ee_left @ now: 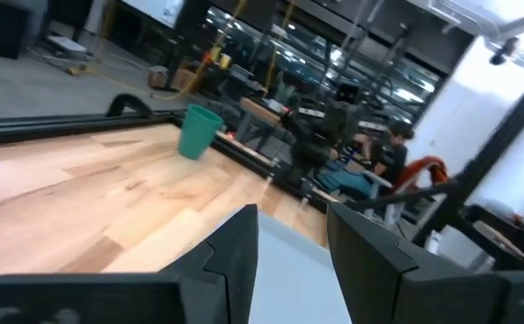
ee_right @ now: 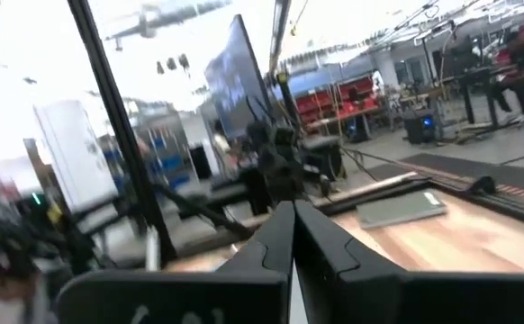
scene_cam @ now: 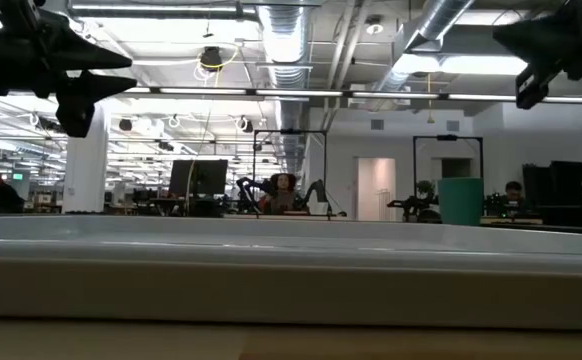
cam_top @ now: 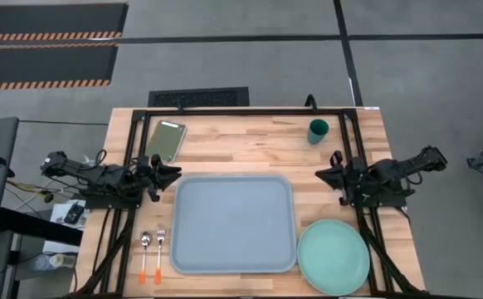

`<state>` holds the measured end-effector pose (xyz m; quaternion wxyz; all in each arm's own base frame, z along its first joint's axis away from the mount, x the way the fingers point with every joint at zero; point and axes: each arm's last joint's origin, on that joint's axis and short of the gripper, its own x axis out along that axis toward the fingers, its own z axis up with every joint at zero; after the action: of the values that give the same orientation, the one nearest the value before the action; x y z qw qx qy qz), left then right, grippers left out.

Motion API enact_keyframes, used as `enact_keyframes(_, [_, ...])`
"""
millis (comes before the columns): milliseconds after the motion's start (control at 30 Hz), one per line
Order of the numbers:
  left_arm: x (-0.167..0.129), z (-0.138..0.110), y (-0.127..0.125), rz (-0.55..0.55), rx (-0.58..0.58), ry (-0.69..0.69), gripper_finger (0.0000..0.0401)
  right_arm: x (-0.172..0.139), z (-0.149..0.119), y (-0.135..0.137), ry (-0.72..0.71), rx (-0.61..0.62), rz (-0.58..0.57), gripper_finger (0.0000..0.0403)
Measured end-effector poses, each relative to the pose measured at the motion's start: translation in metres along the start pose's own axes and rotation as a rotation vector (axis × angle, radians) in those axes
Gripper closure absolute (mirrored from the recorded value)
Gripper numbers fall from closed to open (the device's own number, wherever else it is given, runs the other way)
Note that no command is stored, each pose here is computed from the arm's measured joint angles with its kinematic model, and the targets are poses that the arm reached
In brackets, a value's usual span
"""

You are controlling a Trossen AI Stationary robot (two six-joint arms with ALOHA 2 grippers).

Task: Pick and place plate/cup/fork/spoon on tray
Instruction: Put the orange fork on the right on the light gray tray

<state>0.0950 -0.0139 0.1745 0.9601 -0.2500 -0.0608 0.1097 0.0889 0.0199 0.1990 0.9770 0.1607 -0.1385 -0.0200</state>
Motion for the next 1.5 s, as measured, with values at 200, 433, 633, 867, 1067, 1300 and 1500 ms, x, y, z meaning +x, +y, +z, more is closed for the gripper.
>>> enact_keyframes(200, [0.0,0.004,0.004,0.15,-0.022,-0.095,0.0279,0.0,0.008,0.0,-0.086,0.009,-0.051,0.0369])
enact_keyframes(433, [-0.002,0.019,-0.005,0.07,-0.125,-0.075,0.0279,-0.001,0.011,-0.003,-0.121,0.022,-0.141,0.0369])
enact_keyframes(633, [0.001,0.045,-0.025,-0.027,-0.149,0.018,0.0279,-0.001,0.01,-0.004,-0.118,0.018,-0.169,0.0369])
enact_keyframes(867, [0.011,0.056,-0.042,0.111,-0.275,0.381,0.0279,-0.001,0.004,-0.005,-0.064,0.011,-0.18,0.035])
enact_keyframes(1067, [0.021,0.04,-0.05,0.348,-0.435,0.804,0.0279,0.0,0.0,-0.006,-0.027,0.022,-0.19,0.0337])
enact_keyframes(1300, [0.024,0.008,-0.063,0.373,-0.366,1.119,0.028,-0.001,-0.001,-0.006,-0.014,0.015,-0.186,0.0337])
enact_keyframes(1500, [0.01,0.0,-0.069,0.363,-0.227,1.208,0.028,-0.001,-0.003,-0.006,0.01,0.002,-0.191,0.0337])
